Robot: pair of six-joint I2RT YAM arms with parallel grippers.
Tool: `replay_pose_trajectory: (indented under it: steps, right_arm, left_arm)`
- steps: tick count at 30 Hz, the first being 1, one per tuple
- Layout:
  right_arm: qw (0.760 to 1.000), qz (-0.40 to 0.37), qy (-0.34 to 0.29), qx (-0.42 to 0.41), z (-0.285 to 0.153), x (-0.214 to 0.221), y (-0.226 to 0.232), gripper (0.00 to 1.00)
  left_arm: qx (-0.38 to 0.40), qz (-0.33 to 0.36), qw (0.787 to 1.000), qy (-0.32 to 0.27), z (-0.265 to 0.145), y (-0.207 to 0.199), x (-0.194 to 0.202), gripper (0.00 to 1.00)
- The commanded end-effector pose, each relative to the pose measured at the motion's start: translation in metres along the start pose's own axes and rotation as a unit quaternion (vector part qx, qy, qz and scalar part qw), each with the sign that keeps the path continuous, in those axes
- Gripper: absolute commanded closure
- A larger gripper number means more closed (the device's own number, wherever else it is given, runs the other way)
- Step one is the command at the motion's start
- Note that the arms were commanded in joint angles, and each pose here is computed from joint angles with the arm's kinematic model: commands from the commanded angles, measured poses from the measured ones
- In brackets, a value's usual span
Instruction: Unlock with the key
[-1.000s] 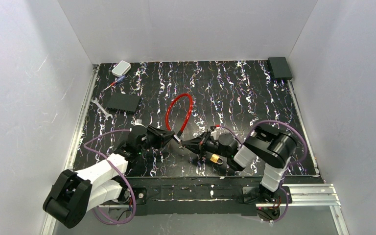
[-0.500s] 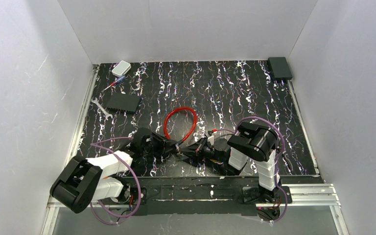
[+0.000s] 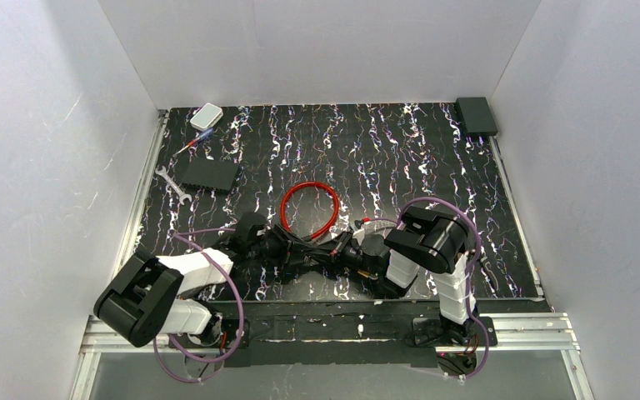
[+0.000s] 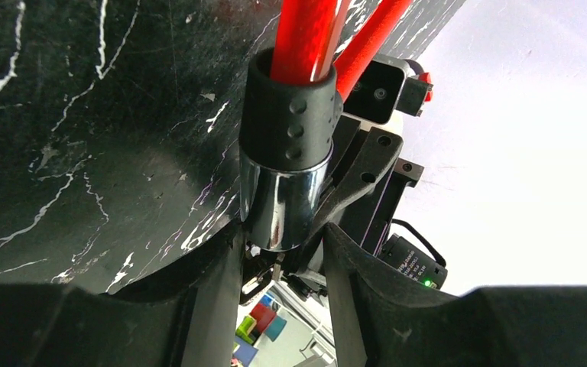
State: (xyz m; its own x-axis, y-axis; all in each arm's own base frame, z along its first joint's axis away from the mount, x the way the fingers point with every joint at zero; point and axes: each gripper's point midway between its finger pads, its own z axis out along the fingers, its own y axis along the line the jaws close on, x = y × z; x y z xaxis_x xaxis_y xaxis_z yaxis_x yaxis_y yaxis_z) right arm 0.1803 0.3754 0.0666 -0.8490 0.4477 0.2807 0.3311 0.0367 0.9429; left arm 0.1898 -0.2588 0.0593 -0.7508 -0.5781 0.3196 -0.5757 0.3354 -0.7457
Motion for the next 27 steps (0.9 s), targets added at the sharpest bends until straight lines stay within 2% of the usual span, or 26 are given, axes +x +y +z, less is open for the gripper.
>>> replay_pose_trajectory:
  steps: [1, 3, 7, 10, 15, 19, 27]
  right_arm:
    - [0.995, 0.078, -0.008, -0.067, -0.015, -0.008, 0.026, 0.99]
    - [0.995, 0.077, -0.008, -0.066, -0.016, -0.008, 0.026, 0.99]
    - [0.995, 0.075, -0.009, -0.066, -0.017, -0.008, 0.026, 0.99]
    - [0.995, 0.074, -0.008, -0.067, -0.017, -0.007, 0.026, 0.99]
    - [0.995, 0.072, -0.006, -0.067, -0.016, -0.006, 0.026, 0.99]
    - [0.995, 0.071, -0.005, -0.070, -0.017, -0.006, 0.029, 0.99]
    - [0.995, 0.067, -0.003, -0.068, -0.018, -0.005, 0.027, 0.99]
  left_arm:
    - [-0.026, 0.021, 0.999, 0.024, -0.005, 0.001, 0.011, 0.60]
    - [-0.048, 0.044, 0.998, 0.015, -0.010, -0.003, 0.010, 0.55]
    - [-0.140, 0.109, 0.983, -0.041, -0.037, 0.002, -0.004, 0.33]
    - [-0.160, 0.124, 0.977, -0.071, -0.051, 0.001, -0.014, 0.24]
    - [-0.176, 0.101, 0.976, -0.072, -0.049, 0.010, -0.023, 0.23]
    - [-0.206, 0.089, 0.972, -0.073, -0.044, 0.017, -0.028, 0.25]
    - [-0.204, 0.071, 0.974, -0.069, -0.023, 0.014, -0.039, 0.31]
